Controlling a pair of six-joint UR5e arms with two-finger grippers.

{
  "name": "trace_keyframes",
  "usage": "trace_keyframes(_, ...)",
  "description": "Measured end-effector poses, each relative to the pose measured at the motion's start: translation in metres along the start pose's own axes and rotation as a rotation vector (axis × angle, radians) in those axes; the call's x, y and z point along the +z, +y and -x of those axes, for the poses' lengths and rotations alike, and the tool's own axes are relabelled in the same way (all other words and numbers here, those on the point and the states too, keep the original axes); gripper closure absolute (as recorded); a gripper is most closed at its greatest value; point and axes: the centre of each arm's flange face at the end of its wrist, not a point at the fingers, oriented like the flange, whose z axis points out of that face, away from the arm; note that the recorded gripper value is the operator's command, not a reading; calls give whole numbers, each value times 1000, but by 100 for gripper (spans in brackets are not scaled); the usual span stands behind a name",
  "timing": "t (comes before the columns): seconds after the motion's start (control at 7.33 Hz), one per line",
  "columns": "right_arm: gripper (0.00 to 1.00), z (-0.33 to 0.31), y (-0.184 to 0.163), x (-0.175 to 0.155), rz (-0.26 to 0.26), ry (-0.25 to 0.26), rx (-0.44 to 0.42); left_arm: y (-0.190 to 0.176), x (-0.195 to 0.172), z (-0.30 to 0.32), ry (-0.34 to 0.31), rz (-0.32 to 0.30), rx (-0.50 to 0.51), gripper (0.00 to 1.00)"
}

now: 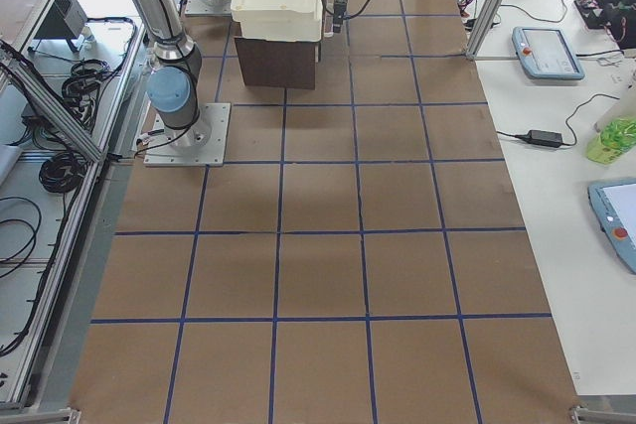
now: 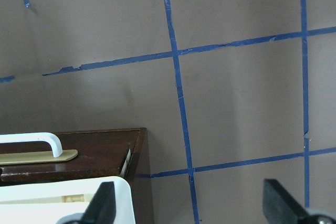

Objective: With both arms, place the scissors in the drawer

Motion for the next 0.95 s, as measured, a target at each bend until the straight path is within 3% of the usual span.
trace_keyframes(0.41, 0, 14, -19, -3, -3, -31, -43, 2, 7, 3, 0, 15, 3, 0)
trace_keyframes(0.95, 0, 79, -98, 18, 8, -72, -185, 1, 23, 19, 3, 45, 90, 0)
